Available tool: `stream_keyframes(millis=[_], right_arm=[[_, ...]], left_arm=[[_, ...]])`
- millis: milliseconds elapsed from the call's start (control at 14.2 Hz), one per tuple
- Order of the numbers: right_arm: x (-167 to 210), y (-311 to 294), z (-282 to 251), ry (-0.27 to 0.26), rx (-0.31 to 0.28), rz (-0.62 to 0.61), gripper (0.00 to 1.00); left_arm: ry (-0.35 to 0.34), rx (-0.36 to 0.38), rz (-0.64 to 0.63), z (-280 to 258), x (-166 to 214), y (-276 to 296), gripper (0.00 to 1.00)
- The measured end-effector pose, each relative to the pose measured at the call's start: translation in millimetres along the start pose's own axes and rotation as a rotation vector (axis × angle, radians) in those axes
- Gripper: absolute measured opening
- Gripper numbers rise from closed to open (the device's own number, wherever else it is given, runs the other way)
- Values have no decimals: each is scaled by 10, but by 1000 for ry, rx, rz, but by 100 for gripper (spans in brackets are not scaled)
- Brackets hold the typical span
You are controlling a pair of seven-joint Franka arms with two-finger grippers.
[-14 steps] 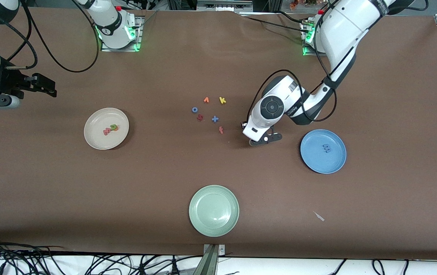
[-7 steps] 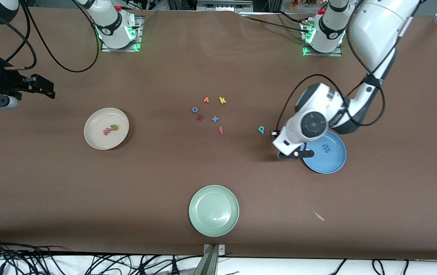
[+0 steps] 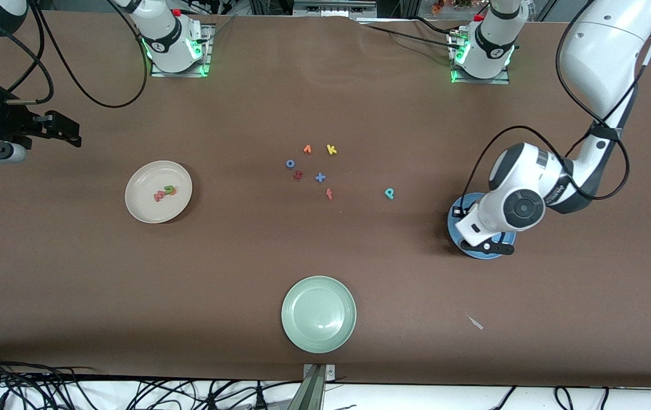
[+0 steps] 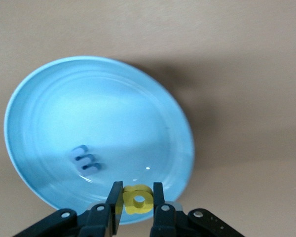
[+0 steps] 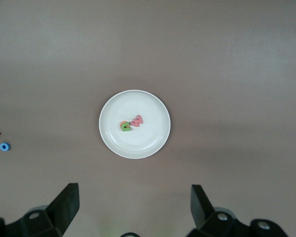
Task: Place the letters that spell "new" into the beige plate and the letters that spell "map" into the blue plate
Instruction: 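Carry the yellow letter onto the blue plate and release it, then move the left gripper over the teal letter p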
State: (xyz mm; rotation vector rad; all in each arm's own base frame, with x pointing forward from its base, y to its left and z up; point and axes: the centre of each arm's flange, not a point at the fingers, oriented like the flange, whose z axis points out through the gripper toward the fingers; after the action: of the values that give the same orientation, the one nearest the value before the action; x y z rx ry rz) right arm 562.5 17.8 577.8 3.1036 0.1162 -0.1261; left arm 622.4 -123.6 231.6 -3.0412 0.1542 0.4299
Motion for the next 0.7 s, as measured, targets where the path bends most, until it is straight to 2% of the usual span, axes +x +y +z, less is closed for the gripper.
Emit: stream_keyframes(millis=[141, 351, 562, 632, 703], right_arm=[[0, 1, 0, 0, 0, 0, 100], [0, 1, 0, 0, 0, 0, 100], [0, 2, 0, 0, 0, 0, 100], [0, 3, 0, 0, 0, 0, 100], [0, 2, 1, 0, 0, 0, 100]], left_arm=[[-10, -6, 1, 65, 13, -32, 41], [0, -9, 12, 11, 3, 139, 70], [10, -4, -41, -50, -77, 641, 99], [8, -5, -64, -51, -134, 892, 99], [-2, -19, -95, -48, -208, 1157, 94]])
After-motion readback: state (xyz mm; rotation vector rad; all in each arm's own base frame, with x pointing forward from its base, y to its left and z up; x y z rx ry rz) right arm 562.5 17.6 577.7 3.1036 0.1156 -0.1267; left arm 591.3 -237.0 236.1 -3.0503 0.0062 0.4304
